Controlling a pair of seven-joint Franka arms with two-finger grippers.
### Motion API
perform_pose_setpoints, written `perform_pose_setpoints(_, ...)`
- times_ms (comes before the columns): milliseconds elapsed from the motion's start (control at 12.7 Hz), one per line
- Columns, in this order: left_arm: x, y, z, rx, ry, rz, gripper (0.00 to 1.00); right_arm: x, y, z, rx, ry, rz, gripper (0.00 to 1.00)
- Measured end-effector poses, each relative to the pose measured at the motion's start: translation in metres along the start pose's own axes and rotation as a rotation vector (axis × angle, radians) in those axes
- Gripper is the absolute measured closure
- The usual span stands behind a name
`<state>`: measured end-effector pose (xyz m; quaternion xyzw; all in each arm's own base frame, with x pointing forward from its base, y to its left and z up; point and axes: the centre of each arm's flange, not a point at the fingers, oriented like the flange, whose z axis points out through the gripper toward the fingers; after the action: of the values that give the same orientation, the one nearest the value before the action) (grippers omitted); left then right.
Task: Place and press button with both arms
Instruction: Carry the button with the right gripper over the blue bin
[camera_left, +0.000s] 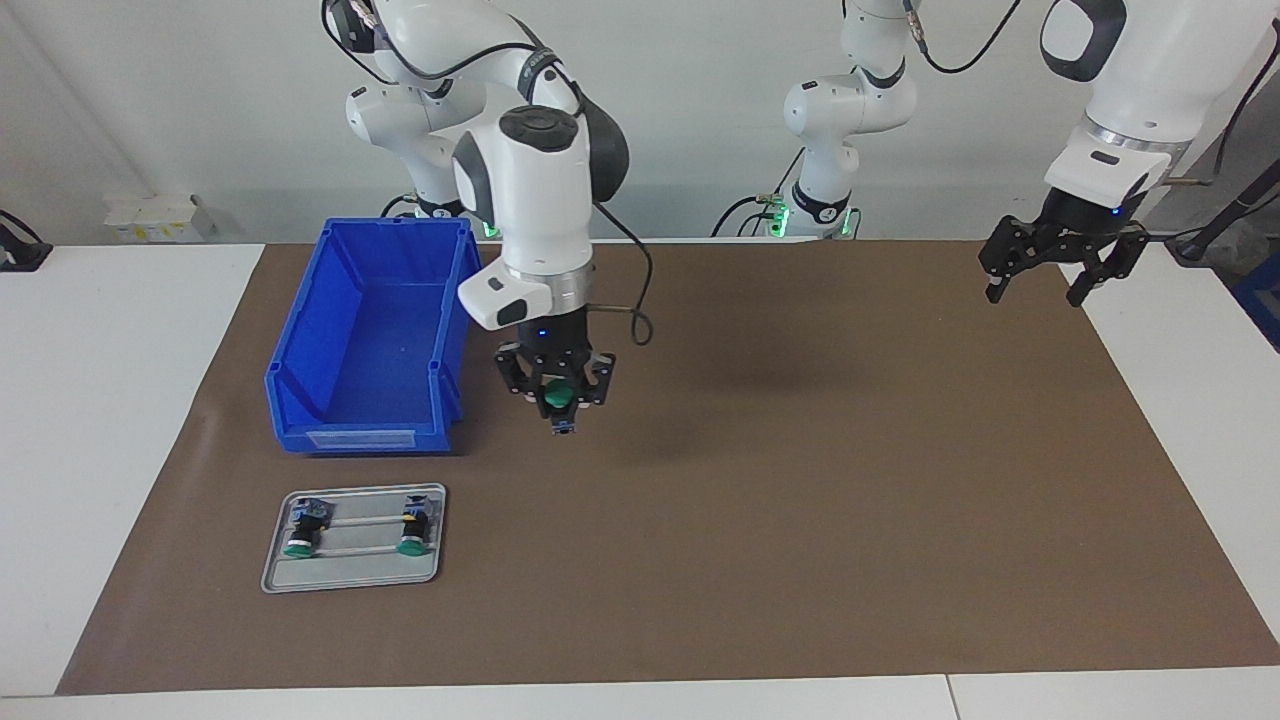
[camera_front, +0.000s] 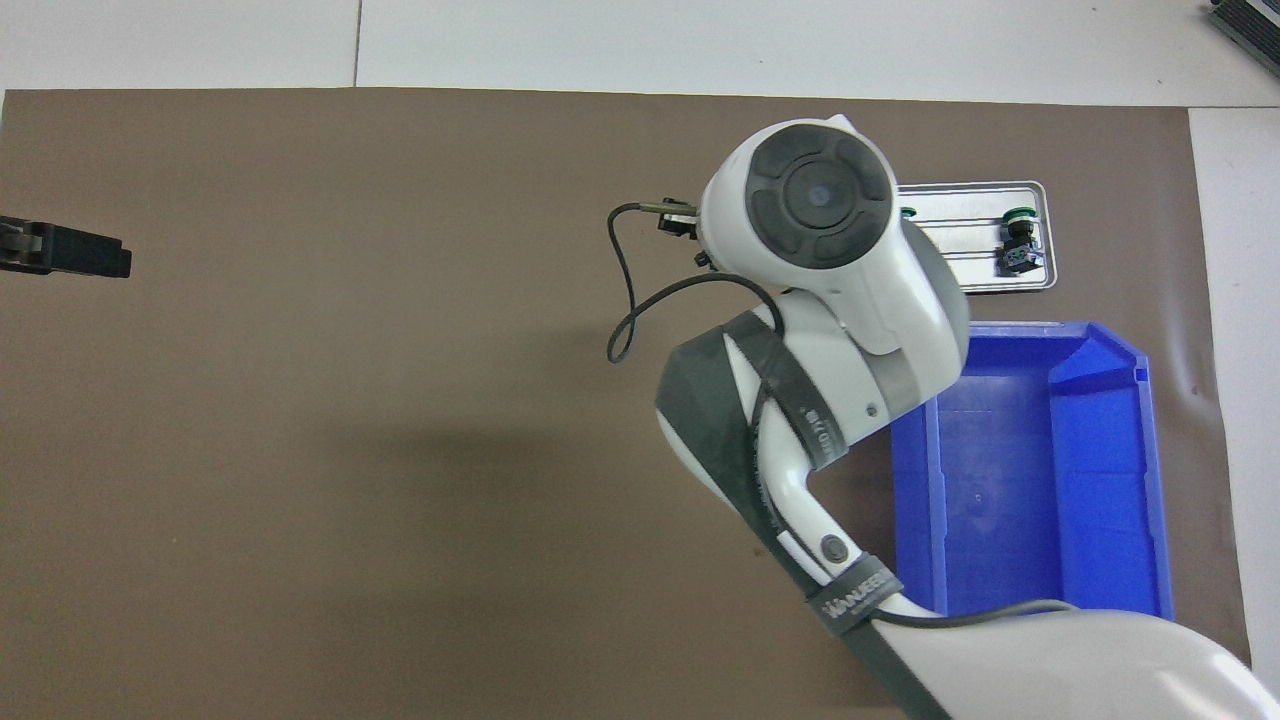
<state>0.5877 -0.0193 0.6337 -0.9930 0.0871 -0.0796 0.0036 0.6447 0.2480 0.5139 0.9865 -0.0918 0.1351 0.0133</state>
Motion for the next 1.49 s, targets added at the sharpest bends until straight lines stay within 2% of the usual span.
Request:
perform_pose_setpoints(314, 0.027, 0.006, 0.014, -0.013, 0.002, 0.02, 0.0, 0.044, 0.107, 0.031, -0.034, -0.047, -0.105, 0.67)
perform_pose_setpoints(471, 0.027, 0.006, 0.019, -0.016, -0.019, 0.02, 0.0, 0.061, 0.167, 0.045, -0.013, -0.069, -0.145, 0.67)
perform_pose_setpoints(707, 0.019, 0.001, 0.02, -0.014, -0.044, 0.01, 0.0, 0.072, 0.231, 0.068, 0.029, -0.053, -0.166, 0.67)
perform_pose_setpoints(864, 0.013, 0.0, 0.021, -0.012, -0.055, 0.006, 0.0, 0.068, 0.247, 0.09, 0.033, -0.041, -0.177, 0.67)
perform_pose_setpoints(1257, 0.007, 0.003, 0.018, -0.011, -0.058, 0.009, 0.0, 0.054, 0.249, 0.109, 0.031, -0.084, -0.182, 0.67)
perform_pose_setpoints(1492, 0.006, 0.002, 0.018, -0.011, -0.064, 0.008, 0.0, 0.039, 0.251, 0.087, 0.028, -0.179, -0.184, 0.67)
